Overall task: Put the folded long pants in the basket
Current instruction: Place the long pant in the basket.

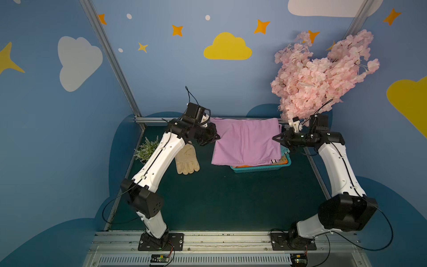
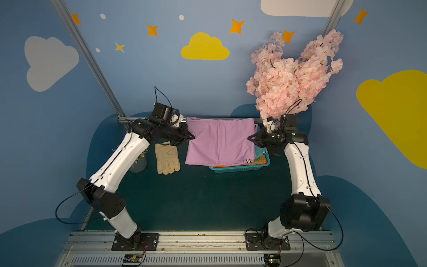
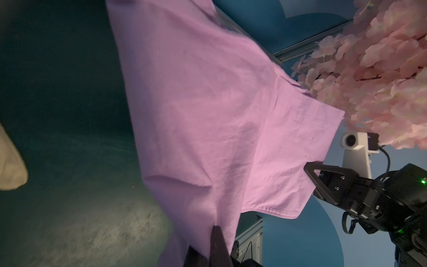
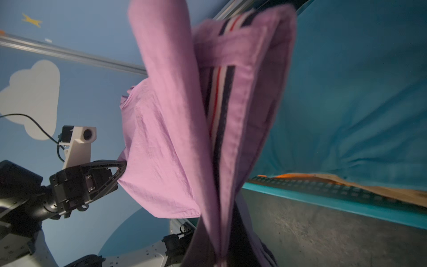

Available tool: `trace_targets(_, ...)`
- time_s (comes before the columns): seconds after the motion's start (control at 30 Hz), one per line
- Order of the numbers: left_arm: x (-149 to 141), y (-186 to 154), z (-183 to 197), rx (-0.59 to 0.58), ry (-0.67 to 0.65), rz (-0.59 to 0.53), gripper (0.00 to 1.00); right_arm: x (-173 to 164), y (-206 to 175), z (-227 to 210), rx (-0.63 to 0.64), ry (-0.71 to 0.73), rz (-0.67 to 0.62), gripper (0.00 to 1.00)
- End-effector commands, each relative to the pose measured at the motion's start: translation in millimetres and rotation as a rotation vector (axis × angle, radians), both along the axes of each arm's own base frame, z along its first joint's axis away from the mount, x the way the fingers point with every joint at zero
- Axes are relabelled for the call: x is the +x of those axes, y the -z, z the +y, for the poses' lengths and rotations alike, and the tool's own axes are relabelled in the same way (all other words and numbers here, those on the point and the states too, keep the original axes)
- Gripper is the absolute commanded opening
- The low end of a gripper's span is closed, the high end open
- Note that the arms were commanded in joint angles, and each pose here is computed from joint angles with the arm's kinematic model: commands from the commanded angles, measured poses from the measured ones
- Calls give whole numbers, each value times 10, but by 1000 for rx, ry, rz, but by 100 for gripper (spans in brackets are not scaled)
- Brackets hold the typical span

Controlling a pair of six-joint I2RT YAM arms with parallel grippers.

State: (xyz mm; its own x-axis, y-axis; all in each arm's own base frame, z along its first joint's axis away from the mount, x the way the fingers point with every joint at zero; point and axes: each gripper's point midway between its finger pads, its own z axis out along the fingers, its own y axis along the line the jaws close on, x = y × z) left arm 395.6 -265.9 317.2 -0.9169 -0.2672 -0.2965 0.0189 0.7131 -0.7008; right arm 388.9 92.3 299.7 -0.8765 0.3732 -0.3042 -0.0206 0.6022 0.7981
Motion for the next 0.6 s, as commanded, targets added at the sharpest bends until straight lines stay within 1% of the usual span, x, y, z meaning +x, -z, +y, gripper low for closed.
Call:
trace_targets(0.0,149,99,-202,-3,46,55,3,268,-81,-258,39,58,2,0)
trace_targets(0.13,376,153,-480,-27,73,80,3,526,-30,-555,81,102,54,0)
trace_targets(0.23,471,251,-598,-47,75,115,3,661,23,-710,98,125,95,0)
trace_targets(0.4,491,506,-704,-51,80,190,3,769,144,-878,104,152,140,0)
trace_targets(0.57,519,811,-700,-5,80,234,3,877,377,-933,91,164,189,0)
